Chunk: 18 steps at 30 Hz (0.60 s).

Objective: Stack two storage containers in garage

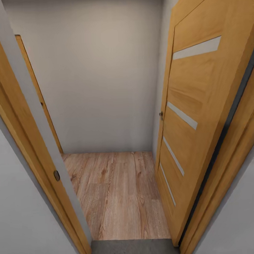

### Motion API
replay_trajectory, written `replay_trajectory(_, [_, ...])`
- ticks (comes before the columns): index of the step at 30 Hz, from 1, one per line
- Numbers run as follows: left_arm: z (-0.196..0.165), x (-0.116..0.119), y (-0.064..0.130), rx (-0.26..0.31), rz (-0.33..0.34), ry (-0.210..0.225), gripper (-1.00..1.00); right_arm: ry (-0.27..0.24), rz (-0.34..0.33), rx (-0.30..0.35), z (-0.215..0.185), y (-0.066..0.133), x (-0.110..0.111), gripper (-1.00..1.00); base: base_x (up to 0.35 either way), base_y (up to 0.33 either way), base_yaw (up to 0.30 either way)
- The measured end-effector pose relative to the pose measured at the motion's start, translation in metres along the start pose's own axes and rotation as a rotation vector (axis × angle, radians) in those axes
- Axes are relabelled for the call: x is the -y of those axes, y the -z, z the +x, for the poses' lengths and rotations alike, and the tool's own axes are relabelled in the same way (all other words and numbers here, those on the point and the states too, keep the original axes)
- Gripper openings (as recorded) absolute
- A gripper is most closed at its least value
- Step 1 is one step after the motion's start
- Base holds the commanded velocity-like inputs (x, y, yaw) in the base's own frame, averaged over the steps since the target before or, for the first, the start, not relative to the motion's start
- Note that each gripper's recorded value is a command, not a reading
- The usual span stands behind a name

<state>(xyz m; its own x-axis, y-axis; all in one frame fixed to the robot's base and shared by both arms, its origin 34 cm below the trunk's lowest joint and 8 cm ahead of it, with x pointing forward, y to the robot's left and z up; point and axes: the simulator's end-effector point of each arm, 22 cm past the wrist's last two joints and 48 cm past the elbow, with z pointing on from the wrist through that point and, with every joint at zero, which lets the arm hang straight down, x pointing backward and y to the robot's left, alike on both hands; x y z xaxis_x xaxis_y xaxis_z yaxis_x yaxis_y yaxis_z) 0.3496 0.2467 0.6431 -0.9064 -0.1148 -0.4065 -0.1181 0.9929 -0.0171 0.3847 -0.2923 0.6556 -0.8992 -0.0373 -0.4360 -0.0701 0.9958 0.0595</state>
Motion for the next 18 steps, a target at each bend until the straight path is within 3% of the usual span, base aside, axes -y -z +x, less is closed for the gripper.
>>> replay_trajectory(18, [-0.0002, 0.0000, 0.0000, 0.001, 0.000, -0.001, 1.00, 0.001, 0.000, 0.001, -0.0003, 0.0000, 0.0001, 1.00, 0.000, 0.000, -0.002])
